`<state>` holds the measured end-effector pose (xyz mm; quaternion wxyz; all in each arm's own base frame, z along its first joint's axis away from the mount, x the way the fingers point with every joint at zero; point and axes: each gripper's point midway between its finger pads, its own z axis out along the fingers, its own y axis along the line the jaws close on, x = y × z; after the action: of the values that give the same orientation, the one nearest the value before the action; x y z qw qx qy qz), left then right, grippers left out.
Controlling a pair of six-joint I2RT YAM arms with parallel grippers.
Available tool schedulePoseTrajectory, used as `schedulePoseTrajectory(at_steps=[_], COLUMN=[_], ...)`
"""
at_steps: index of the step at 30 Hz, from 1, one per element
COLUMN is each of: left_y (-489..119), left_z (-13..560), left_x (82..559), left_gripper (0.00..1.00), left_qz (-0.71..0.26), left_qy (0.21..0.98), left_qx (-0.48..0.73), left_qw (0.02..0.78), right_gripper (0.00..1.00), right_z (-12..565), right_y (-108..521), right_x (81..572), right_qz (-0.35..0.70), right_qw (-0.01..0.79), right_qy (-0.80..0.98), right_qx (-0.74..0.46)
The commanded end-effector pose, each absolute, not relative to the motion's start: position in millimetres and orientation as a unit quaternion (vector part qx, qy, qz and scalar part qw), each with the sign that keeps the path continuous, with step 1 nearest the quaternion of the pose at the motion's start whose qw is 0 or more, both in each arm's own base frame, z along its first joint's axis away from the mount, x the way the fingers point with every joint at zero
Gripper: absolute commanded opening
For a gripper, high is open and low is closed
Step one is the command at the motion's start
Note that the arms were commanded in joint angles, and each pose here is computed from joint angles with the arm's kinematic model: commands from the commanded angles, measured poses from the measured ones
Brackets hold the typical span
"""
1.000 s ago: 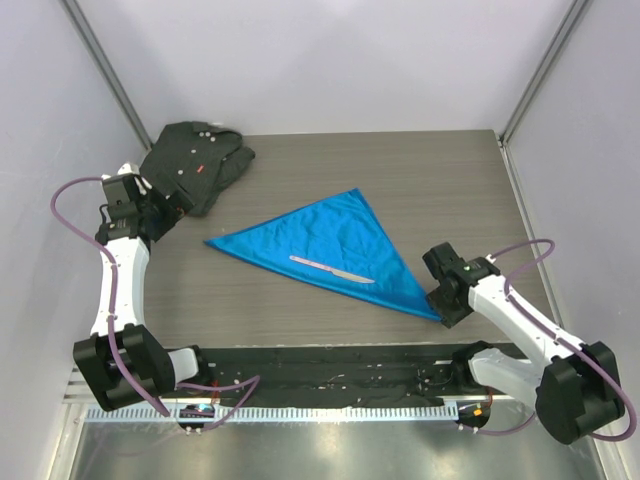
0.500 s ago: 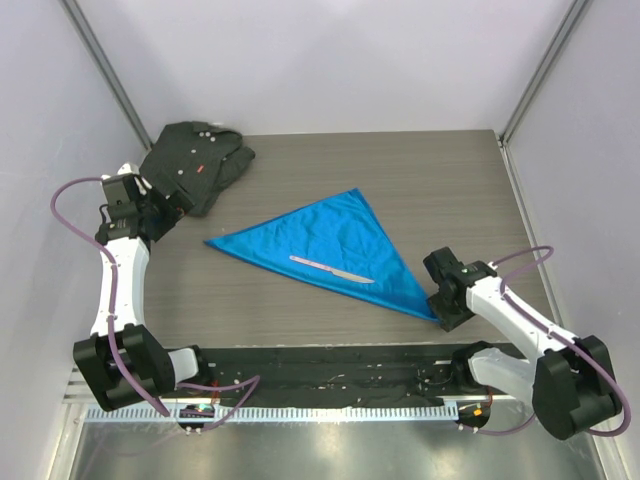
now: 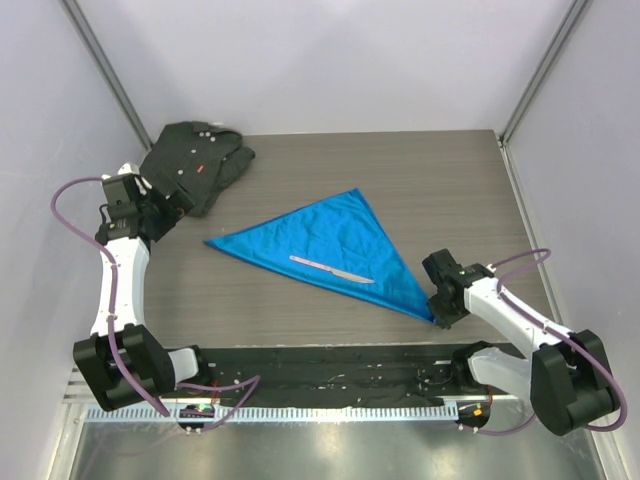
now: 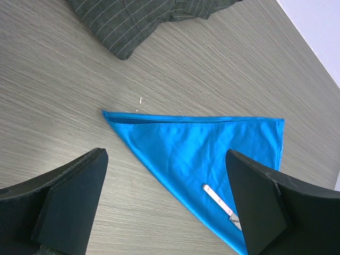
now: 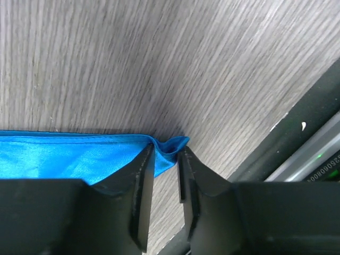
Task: Fold the napkin, place the utensils inside, and roll it up
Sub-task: Fold the napkin
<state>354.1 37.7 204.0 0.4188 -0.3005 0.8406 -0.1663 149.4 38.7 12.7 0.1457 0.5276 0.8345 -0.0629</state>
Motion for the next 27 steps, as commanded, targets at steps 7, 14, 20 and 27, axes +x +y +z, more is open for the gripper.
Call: schedulePoseTrajectory(at_steps=[7,14,20,27], left_y=[37.5,36.1,35.9,36.9], left_z=[219.3,218.0,217.3,213.8], left_x=[360.6,361.3,361.9,362.6], left_gripper=[1.0,1.0,1.0,1.0], left_qz=[-0.178,-0.182,-0.183,-0.181], left_qy=[0.829,0.83,0.83,0.832], left_qx=[-0.292,-0.29,-0.291,-0.294], left_qw=[0.442,0.44,0.439,0.435], right_gripper=[0.07,0.01,0.01,0.01], right_z=[8.0,26.1,48.5,81.2], right_y=[31.9,29.5,42.5,88.0], right_x=[152.3,170.4,202.2,249.7], right_qz=[-0.065,-0.061,-0.036,0.008], right_qw=[0.167,0.201,0.23,0.306], right_qy=[0.823,0.84,0.872,0.891], right_qx=[0.539,0.501,0.43,0.335])
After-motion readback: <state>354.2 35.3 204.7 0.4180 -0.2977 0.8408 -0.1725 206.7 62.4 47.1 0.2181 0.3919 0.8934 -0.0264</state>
